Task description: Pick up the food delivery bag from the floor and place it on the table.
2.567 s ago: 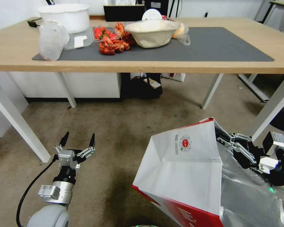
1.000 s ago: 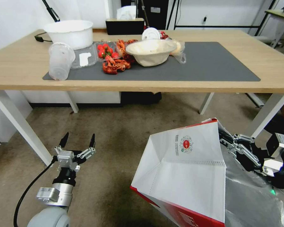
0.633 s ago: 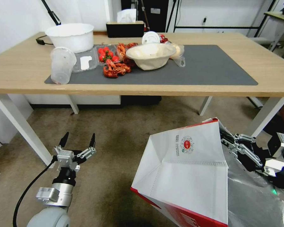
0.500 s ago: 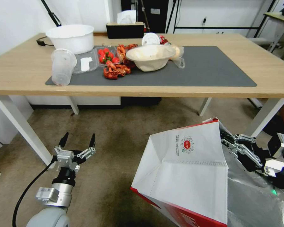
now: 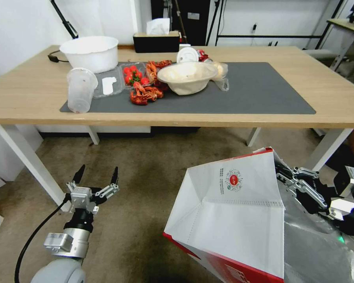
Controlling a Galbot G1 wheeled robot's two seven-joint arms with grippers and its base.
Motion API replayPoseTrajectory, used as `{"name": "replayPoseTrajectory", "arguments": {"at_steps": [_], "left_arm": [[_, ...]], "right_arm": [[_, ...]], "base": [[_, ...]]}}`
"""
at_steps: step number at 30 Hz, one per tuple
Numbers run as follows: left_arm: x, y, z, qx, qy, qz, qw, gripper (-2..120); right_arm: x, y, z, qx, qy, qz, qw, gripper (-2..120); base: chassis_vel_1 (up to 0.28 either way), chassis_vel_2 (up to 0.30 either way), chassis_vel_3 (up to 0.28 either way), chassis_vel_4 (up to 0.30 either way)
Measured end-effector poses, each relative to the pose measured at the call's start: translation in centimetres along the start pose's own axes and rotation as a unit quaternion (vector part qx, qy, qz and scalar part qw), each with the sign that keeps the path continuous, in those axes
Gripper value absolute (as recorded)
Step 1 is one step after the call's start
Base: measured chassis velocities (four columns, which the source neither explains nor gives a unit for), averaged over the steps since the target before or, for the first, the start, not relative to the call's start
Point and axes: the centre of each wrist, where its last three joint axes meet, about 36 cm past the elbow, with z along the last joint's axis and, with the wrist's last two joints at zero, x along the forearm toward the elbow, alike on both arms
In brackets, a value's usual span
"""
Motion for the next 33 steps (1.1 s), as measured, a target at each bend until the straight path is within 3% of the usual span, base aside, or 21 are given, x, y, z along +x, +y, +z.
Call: {"name": "replayPoseTrajectory", "arguments": {"at_steps": [33], "left_arm": [[0.12,0.04,-0.47,-0.004,-0.001,0.005,1.0,100]], "right_arm": [[0.27,0.03,0.22,0.0,0.0,-0.009,1.0,0]], "base": [[0.0,0.0,0.0,0.0]]}}
